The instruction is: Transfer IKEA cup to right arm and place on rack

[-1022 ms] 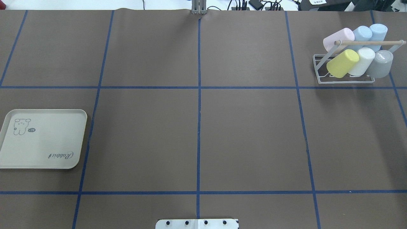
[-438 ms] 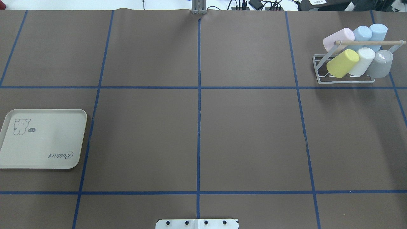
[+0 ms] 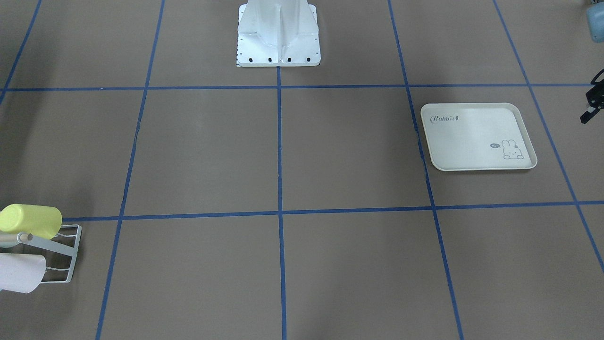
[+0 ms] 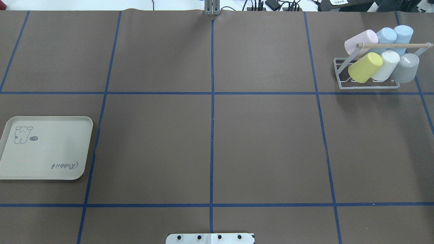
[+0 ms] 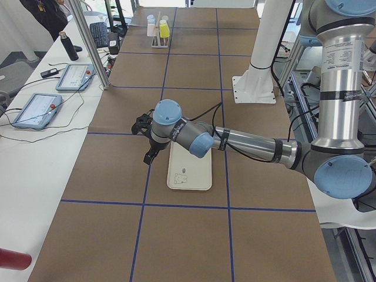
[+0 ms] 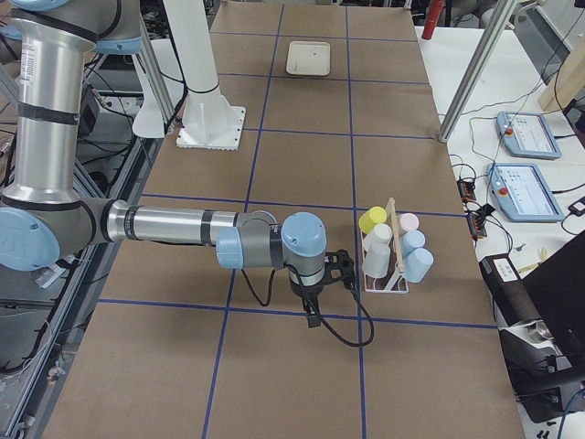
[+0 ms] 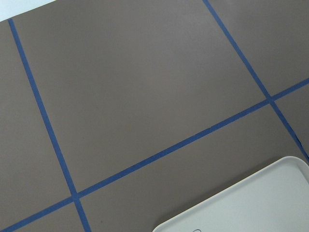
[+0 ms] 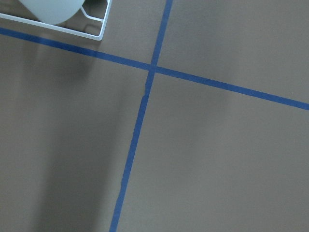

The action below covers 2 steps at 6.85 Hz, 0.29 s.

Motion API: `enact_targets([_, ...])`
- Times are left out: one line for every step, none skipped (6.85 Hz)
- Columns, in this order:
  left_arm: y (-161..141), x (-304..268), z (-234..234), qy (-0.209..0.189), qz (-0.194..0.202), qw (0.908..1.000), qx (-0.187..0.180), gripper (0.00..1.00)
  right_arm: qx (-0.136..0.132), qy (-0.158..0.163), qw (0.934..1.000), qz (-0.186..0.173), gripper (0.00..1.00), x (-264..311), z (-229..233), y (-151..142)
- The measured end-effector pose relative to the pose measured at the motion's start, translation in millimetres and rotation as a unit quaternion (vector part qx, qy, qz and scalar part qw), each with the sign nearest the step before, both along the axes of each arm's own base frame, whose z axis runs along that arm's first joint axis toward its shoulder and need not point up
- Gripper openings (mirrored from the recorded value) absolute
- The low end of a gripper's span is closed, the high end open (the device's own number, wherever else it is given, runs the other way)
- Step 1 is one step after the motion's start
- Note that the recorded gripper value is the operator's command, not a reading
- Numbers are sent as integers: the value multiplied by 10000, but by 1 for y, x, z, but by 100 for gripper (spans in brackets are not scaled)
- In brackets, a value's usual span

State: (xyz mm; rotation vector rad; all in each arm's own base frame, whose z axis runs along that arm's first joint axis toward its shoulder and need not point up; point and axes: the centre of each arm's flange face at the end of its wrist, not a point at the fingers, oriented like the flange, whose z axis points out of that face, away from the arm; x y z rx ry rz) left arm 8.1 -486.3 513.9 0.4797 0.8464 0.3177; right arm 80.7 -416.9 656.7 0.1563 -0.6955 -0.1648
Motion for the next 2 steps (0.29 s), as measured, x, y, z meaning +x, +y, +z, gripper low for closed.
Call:
enact_targets([4, -1, -4, 5, -11, 10000, 20, 99, -128, 112, 9998, 87, 100, 8, 6, 7])
enact_targets([4, -1, -6, 8, -18, 10000, 23, 99, -265, 257, 9992, 148, 100, 15, 9, 12])
